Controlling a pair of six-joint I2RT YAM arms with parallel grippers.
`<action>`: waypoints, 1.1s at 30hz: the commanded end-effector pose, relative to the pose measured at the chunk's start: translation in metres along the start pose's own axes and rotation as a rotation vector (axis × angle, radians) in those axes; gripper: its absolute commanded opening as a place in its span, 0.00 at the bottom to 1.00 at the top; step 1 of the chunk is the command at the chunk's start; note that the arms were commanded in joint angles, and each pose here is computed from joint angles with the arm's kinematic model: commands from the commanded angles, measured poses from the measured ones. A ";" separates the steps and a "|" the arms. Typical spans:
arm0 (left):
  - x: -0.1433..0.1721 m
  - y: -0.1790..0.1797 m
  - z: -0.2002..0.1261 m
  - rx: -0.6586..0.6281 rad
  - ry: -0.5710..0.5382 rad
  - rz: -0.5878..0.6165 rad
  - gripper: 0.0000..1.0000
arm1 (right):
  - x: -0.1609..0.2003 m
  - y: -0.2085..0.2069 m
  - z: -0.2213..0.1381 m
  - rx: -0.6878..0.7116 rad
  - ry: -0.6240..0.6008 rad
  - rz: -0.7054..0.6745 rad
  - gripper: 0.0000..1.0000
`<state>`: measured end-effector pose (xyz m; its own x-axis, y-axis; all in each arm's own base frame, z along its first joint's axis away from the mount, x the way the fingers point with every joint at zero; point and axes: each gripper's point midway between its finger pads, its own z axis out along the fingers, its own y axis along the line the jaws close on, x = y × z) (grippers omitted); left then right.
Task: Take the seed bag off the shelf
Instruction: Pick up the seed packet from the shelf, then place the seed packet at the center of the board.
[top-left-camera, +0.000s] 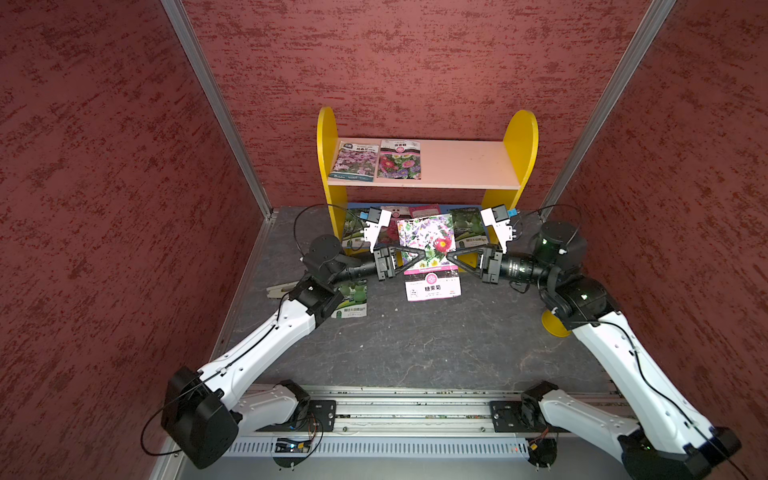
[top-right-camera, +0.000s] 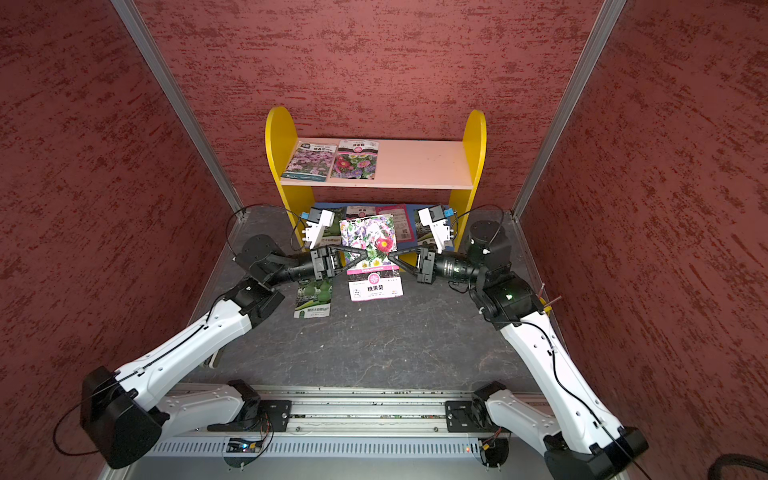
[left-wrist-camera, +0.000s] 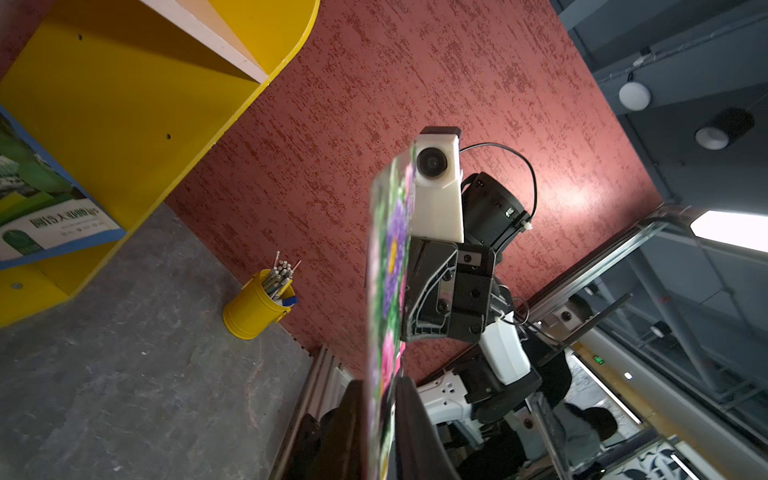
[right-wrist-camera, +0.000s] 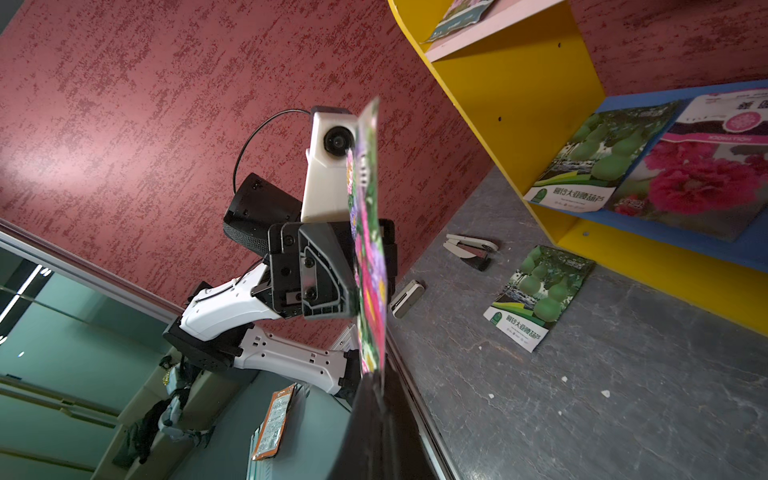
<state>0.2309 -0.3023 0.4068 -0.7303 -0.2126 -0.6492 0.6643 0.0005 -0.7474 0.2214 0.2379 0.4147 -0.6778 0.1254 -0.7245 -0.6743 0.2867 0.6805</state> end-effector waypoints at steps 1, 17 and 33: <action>-0.008 -0.002 0.001 -0.012 -0.005 0.020 0.57 | -0.002 0.004 -0.002 -0.003 -0.022 -0.016 0.00; 0.016 0.023 -0.096 -0.461 0.002 0.089 1.00 | 0.038 -0.068 0.002 0.229 -0.070 0.128 0.00; 0.063 0.046 -0.134 -0.605 0.020 0.060 1.00 | 0.090 -0.154 0.073 0.354 -0.004 0.224 0.00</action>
<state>0.1890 -0.1900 0.3293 -0.6925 -0.1765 -0.6995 0.5338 0.5269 -0.6614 0.2695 0.2670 0.2346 -0.8329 0.1783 -0.5239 -0.3526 0.5587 0.7507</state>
